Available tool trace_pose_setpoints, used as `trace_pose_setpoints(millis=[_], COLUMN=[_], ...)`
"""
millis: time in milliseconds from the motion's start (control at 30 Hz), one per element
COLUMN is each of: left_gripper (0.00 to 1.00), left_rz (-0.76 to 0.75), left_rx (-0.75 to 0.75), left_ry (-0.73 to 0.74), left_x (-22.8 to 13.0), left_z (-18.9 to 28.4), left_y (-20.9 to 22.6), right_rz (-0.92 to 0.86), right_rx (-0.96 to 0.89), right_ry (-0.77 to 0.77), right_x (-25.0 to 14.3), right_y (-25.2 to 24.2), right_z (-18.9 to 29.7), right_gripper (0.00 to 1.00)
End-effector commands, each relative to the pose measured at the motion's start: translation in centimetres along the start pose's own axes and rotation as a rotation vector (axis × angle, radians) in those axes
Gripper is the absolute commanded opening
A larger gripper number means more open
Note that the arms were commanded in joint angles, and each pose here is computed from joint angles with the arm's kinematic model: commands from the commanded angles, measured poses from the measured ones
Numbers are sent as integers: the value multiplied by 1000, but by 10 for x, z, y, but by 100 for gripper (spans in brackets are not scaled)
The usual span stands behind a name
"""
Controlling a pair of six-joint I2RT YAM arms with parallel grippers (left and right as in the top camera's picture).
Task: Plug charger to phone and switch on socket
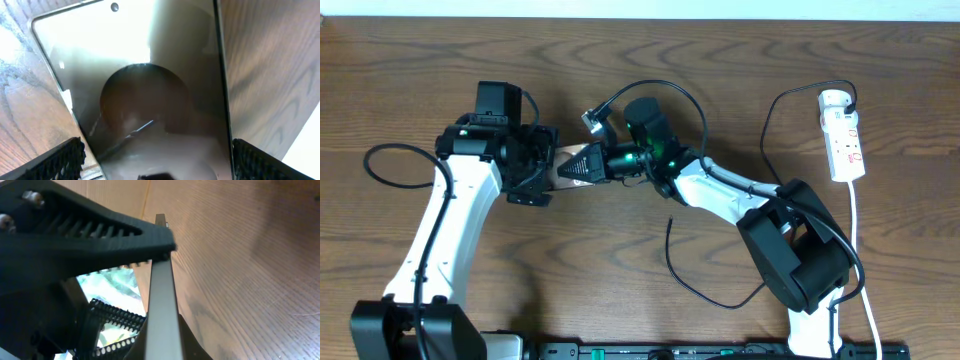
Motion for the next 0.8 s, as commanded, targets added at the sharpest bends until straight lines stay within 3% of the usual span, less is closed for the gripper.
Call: trace_pose_setpoints(millis=[0, 233, 333, 600, 767], left_gripper=[91, 91, 91, 91, 90], left_rz=[-120, -174, -207, -231, -218], left_rx=[-114, -258, -315, -370, -376], left_ry=[-12, -52, -73, -135, -231], left_x=[-6, -16, -21, -22, -14], left_z=[24, 64, 81, 98, 100], left_y=[-9, -9, -6, -4, -7], right_rz=[25, -29, -148, -714, -846], right_rx=[15, 6, 9, 97, 176], right_ry=[-38, -77, -100, -154, -143], right_x=[12, 23, 30, 47, 51], right_y=[6, 1, -3, 0, 13], right_z=[11, 24, 33, 52, 52], right_gripper=[1, 1, 1, 1, 1])
Point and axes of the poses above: each gripper's point midway between its finger pads, its own z axis back along the fingers, its own y axis along the line the jaws close on, x = y × z, the point moved 9 cm from there along z, back along the fingers, and after that the axes turned 9 degrees about -z, right-handed, at the moved point
